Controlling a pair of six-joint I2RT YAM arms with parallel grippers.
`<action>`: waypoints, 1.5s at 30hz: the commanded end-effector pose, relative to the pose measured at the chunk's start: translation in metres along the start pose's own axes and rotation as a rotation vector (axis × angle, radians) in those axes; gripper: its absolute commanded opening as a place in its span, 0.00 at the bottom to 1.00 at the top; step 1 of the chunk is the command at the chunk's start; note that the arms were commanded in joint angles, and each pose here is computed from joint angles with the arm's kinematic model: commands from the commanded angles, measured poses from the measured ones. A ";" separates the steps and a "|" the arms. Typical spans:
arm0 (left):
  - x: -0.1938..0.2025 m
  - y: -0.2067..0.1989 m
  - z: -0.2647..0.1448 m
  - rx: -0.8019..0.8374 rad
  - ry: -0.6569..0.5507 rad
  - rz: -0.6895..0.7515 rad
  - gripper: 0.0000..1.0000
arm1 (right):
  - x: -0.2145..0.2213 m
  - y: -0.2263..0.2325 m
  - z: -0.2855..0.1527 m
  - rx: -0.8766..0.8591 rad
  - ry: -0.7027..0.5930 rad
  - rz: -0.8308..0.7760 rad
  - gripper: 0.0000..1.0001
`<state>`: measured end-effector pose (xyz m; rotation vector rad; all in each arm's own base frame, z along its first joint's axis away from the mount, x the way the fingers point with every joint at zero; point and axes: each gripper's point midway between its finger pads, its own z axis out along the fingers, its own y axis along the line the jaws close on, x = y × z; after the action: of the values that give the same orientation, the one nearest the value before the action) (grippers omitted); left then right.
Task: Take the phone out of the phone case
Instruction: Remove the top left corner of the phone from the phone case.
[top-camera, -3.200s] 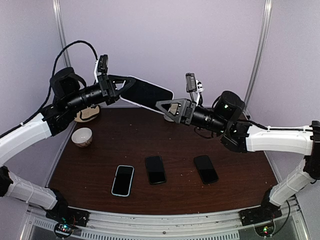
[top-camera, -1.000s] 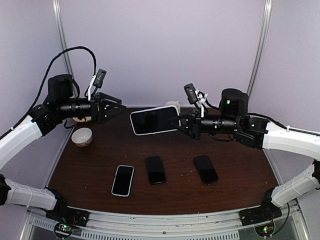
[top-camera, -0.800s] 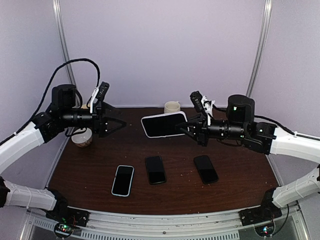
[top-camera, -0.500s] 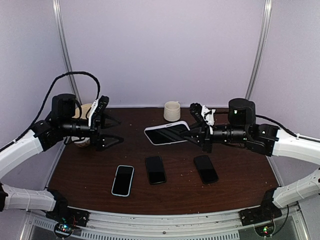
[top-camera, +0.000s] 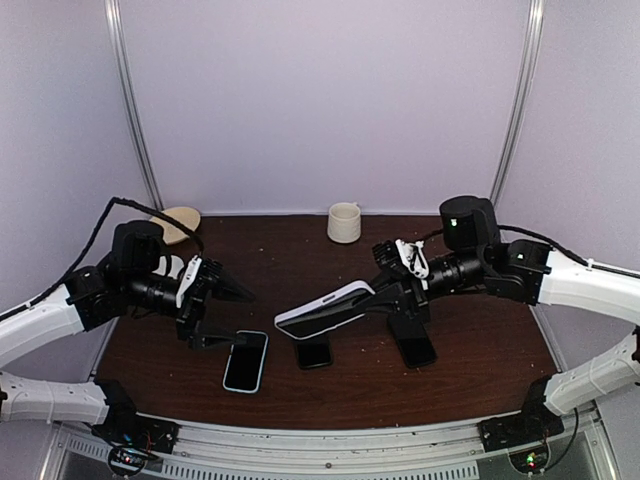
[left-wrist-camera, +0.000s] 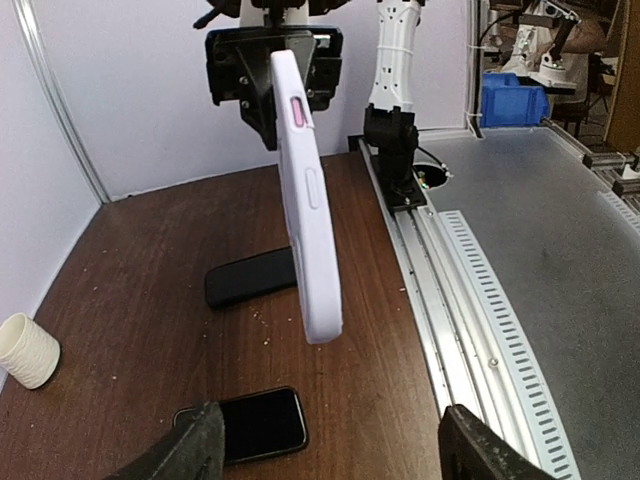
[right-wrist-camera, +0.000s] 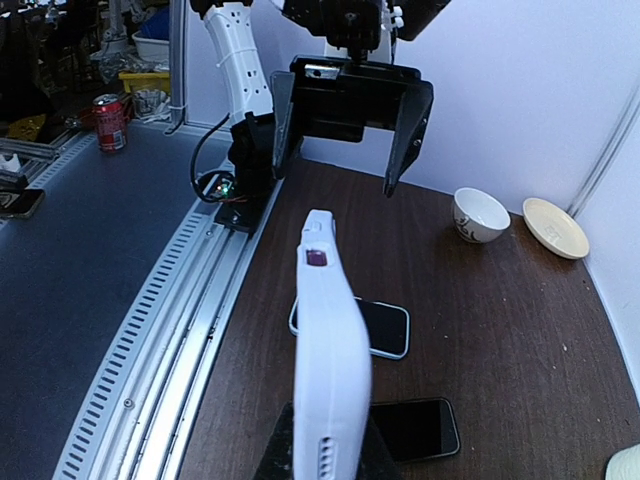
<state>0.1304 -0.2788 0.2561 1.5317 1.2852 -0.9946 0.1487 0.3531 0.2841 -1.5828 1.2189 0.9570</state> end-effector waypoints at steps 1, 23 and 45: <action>-0.009 -0.018 0.005 0.086 -0.044 0.092 0.69 | -0.033 0.006 0.001 -0.071 -0.097 -0.110 0.00; -0.008 -0.064 0.032 0.260 -0.033 0.137 0.44 | -0.033 0.028 0.026 -0.161 -0.067 -0.293 0.00; -0.005 -0.067 0.035 0.262 -0.011 0.153 0.37 | -0.047 0.038 0.029 -0.204 -0.108 -0.310 0.00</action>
<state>0.0638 -0.3052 0.2386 1.7842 1.0823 -1.1165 0.1067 0.3832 0.2786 -1.8378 0.9198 0.9576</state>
